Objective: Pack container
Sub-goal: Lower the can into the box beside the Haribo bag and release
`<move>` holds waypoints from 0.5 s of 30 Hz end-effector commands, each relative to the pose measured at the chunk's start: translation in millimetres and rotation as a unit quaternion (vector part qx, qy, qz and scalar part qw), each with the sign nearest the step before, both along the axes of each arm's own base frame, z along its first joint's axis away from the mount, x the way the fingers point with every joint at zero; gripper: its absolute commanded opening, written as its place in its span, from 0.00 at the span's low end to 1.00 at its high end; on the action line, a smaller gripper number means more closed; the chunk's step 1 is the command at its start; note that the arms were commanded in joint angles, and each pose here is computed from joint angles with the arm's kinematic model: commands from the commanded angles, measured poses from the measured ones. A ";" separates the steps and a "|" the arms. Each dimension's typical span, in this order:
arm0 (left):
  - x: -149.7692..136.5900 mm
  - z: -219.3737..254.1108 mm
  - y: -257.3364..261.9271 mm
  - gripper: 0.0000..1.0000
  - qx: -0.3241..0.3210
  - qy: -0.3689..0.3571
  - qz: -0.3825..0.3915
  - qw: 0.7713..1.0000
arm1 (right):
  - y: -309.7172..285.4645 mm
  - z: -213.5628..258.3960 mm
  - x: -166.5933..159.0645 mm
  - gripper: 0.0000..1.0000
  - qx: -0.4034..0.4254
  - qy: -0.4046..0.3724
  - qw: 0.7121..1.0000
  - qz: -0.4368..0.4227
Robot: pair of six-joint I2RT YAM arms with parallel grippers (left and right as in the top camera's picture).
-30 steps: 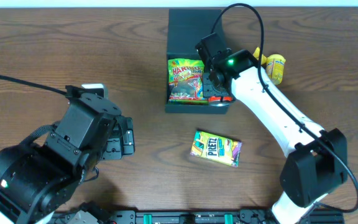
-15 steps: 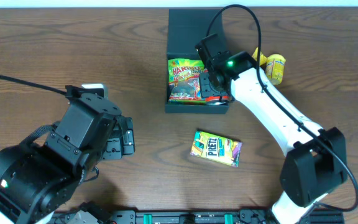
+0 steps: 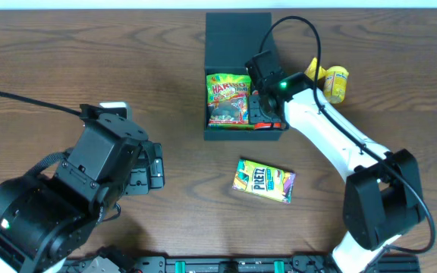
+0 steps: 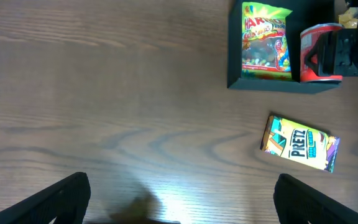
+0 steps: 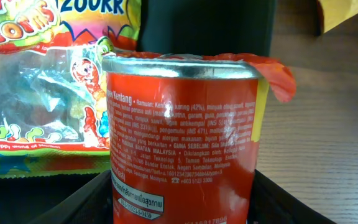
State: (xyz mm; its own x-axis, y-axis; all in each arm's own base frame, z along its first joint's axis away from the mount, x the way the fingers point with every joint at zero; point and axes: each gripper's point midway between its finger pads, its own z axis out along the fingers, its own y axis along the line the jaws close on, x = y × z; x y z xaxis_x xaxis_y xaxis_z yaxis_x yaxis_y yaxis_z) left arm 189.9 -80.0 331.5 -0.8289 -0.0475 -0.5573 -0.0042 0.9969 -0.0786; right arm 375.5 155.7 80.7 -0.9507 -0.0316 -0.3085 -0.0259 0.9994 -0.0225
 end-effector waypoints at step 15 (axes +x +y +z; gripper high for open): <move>-0.2 2.7 -0.4 0.95 -0.001 -0.003 -0.005 1.000 | -1.6 -6.4 1.6 0.71 0.005 0.005 1.000 -0.006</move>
State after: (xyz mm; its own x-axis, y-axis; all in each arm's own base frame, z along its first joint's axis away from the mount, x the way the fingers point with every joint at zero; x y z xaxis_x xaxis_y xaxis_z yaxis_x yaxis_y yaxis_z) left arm 189.8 -80.0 331.5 -0.8291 -0.0473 -0.5571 -0.0042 0.9969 -0.0784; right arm 377.1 160.5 81.2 -0.9492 -0.0258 -0.3135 -0.0282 0.9996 0.0031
